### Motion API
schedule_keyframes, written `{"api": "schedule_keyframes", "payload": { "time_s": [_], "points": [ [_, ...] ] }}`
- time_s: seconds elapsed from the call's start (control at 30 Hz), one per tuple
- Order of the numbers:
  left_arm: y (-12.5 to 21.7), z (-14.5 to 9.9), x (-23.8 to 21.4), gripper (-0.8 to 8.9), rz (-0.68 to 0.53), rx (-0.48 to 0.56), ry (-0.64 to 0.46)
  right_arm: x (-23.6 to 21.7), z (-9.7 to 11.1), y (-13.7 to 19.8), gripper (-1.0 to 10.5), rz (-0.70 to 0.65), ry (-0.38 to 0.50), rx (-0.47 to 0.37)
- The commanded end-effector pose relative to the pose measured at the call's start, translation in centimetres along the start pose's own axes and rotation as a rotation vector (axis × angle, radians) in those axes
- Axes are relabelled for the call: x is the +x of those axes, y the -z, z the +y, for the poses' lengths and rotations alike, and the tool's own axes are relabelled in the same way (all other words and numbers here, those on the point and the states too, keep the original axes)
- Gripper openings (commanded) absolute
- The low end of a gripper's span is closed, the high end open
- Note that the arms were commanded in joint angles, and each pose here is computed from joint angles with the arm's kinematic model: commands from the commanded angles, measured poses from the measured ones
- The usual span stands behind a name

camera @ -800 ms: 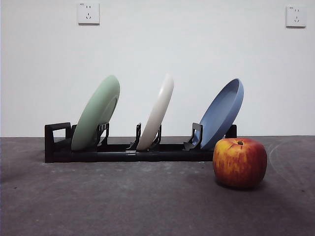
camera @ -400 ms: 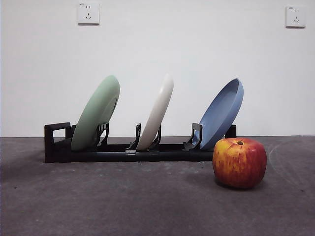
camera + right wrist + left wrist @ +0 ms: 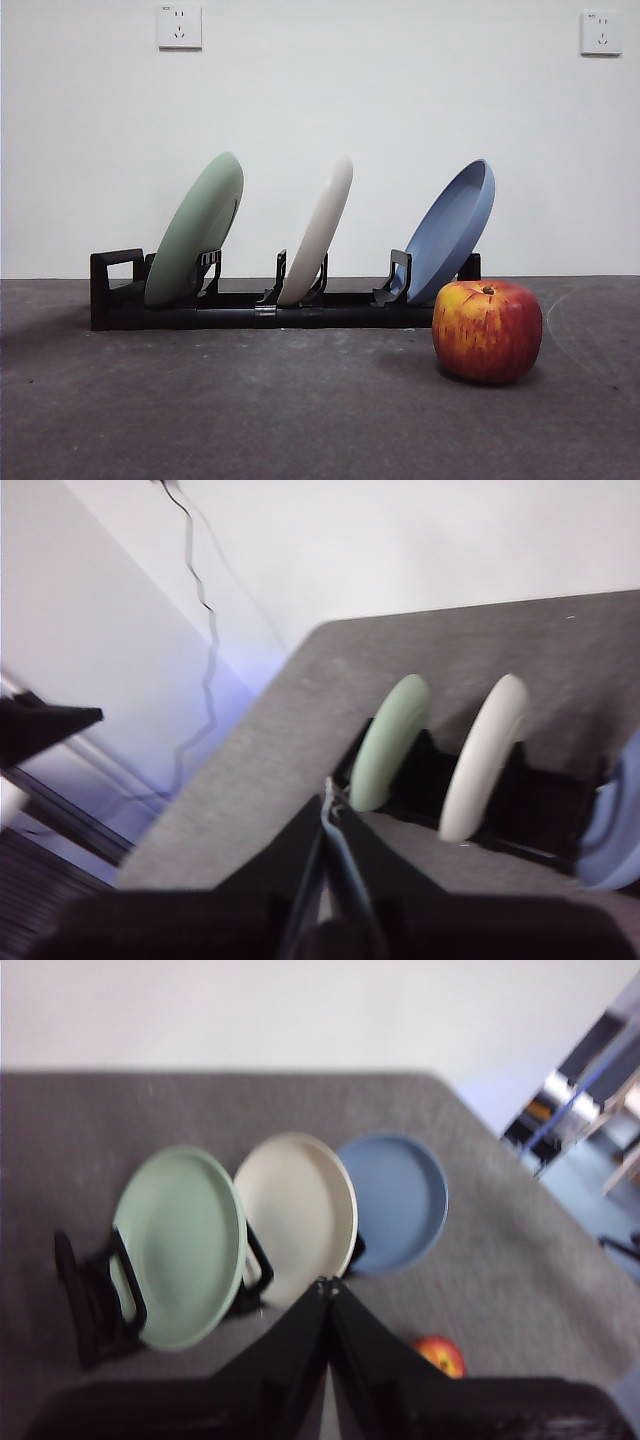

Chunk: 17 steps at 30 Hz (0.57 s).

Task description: Take the green plate from the plate rack,put the plate on the table,take the apple from the table,put the apple in the plate

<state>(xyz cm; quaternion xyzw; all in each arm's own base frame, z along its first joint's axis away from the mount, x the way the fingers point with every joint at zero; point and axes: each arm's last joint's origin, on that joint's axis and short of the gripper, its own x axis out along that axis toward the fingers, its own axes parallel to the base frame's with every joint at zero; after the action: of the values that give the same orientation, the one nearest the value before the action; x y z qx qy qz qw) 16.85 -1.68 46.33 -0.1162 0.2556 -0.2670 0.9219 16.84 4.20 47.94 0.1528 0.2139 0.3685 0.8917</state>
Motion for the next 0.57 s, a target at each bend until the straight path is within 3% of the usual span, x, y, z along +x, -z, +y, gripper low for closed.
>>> {"api": "schedule_keyframes", "payload": {
  "time_s": [0.03, 0.13, 0.27, 0.3, 0.4, 0.57],
  "points": [
    [-1.0, 0.1, 1.1, -0.01, 0.066, 0.038, 0.018, 1.4, 0.2, -1.0, 1.4, 0.045, 0.047, -0.064],
    [-1.7, 0.4, 2.6, 0.51, 0.116, 0.035, 0.037, 3.1, 0.5, -1.5, 3.6, 0.108, 0.091, -0.061],
    [-2.1, 0.6, 4.4, 4.2, 0.153, 0.027, 0.062, 5.0, 0.3, -1.9, 5.9, 0.169, 0.174, -0.087],
    [-2.0, 0.6, 4.7, 4.51, 0.163, 0.027, 0.068, 5.4, 0.2, -1.9, 6.1, 0.18, 0.187, -0.093],
    [-2.0, 0.5, 6.0, 4.48, 0.193, 0.01, 0.063, 6.5, 0.1, -1.9, 6.1, 0.219, 0.194, -0.1],
    [-2.5, 0.9, 8.5, 4.48, 0.188, 0.008, -0.044, 7.7, 0.0, -1.9, 6.0, 0.243, 0.199, -0.104]
  ]
}}
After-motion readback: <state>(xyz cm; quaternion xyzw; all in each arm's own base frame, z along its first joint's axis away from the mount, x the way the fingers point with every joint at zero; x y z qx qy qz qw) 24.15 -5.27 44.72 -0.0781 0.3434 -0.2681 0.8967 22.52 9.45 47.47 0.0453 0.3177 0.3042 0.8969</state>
